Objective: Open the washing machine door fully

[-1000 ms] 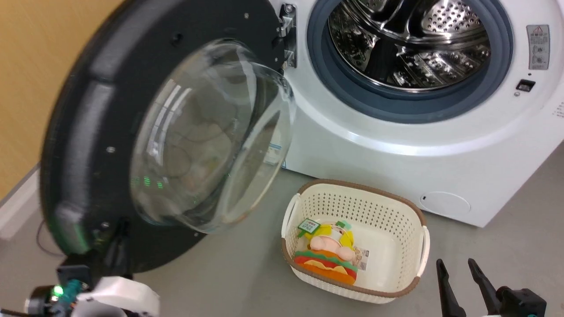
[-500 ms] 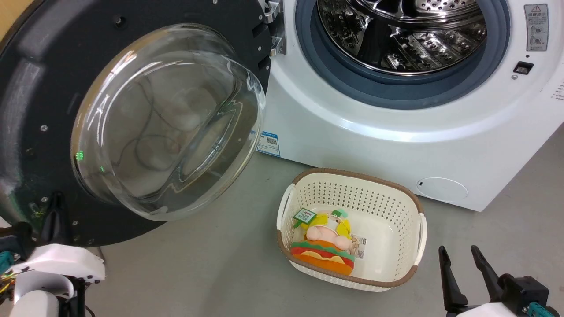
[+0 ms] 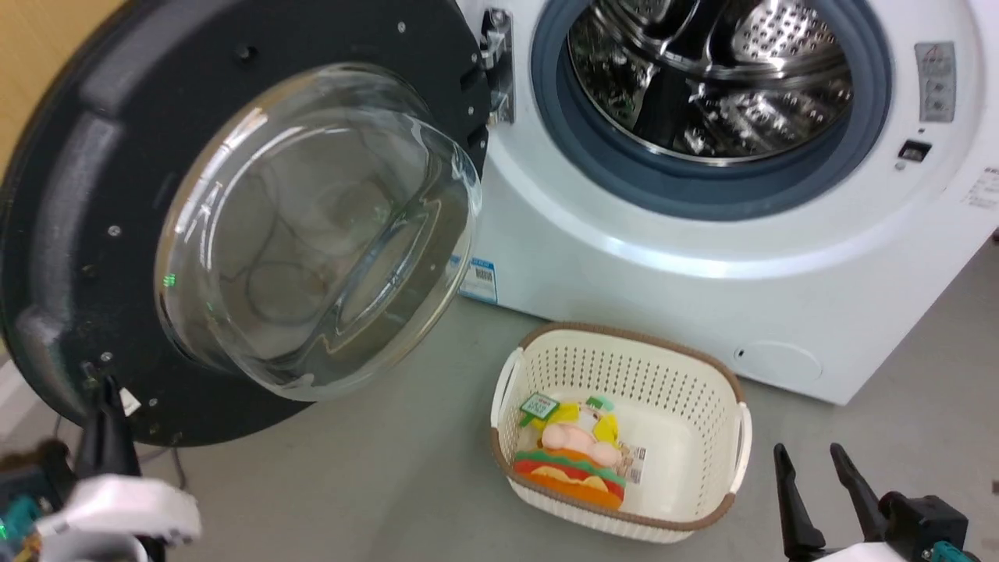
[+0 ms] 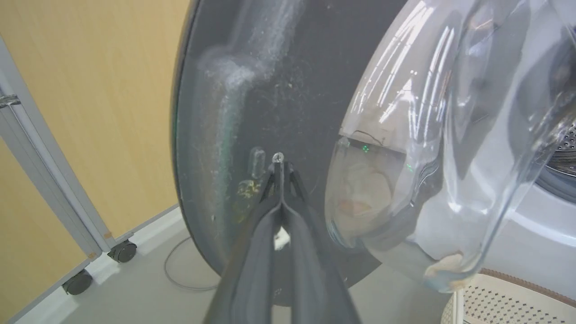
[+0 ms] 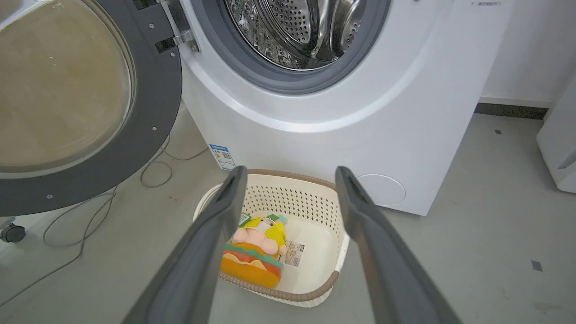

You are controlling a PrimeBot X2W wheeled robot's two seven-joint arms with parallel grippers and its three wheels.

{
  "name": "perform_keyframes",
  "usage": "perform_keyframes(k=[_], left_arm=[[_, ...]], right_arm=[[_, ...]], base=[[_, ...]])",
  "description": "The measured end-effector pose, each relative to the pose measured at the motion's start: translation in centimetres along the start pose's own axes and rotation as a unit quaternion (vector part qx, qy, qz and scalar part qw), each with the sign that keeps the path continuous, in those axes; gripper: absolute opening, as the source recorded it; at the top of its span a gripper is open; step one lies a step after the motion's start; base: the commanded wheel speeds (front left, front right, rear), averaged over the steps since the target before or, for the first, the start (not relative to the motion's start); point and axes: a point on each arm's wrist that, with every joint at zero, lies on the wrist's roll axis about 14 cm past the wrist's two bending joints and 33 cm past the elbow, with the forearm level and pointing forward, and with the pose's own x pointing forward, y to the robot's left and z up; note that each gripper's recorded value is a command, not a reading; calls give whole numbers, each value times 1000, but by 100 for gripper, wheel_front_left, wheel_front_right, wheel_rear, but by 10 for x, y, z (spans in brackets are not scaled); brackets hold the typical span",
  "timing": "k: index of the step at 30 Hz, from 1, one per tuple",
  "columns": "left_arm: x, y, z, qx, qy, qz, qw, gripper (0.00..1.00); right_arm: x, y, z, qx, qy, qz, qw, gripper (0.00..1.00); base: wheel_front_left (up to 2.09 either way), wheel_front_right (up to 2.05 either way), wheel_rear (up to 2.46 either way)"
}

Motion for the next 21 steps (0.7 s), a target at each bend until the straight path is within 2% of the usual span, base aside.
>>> perform_keyframes(k=[4,5,6,8,16,21], left_arm=[[-25,-7,1,-10,-9,-4,1000,0],[-32,-9,1,-13,-12,-6,1000,17],[-37,-11,1,-16,-13,-8,1000,41],[-48,-17,1,-21,-14,-14,1000,98],[-73,-49,-4,-30,-8,-62,998,100],[-78,-88,-9,-42,3,-117,992,100]], right_arm=[[-6,4,6,-1,-9,2,1000,100],[-9,4,8,0,-11,2,1000,100],[-11,4,8,1,-12,1,1000,100],[-14,4,10,-1,-16,1,1000,100],[-20,3,20,-6,-33,-3,999,100],[-25,-1,31,-10,-51,-10,999,100]], base=[[0,0,0],[0,0,0],[0,0,0],[0,0,0],[0,0,0],[0,0,0]])
